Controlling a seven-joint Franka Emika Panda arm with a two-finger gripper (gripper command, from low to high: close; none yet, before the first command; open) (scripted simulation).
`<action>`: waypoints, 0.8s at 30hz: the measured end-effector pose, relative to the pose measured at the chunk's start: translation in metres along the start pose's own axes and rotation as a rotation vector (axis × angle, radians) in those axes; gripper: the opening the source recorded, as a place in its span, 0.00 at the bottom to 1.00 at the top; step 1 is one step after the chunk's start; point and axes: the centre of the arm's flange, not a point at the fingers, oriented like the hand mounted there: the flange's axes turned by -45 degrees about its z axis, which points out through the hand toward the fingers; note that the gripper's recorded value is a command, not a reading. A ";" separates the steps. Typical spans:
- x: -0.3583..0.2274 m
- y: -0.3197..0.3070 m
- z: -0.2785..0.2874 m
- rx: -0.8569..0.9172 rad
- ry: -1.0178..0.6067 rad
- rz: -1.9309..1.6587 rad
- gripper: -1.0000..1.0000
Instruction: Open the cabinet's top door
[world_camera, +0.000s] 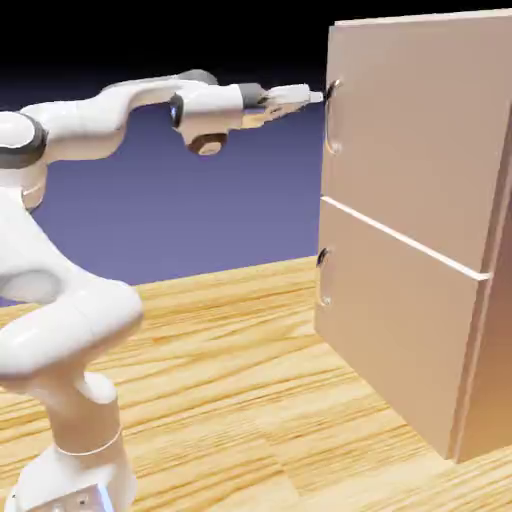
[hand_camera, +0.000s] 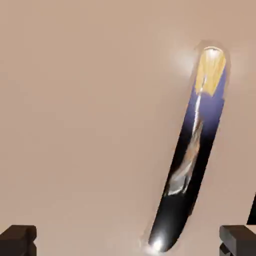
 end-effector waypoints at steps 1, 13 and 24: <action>0.010 0.007 0.004 -0.002 0.009 0.070 0.50; 0.012 0.004 0.044 -0.024 0.009 0.071 0.00; 0.013 -0.032 -0.038 -0.210 0.001 0.076 0.00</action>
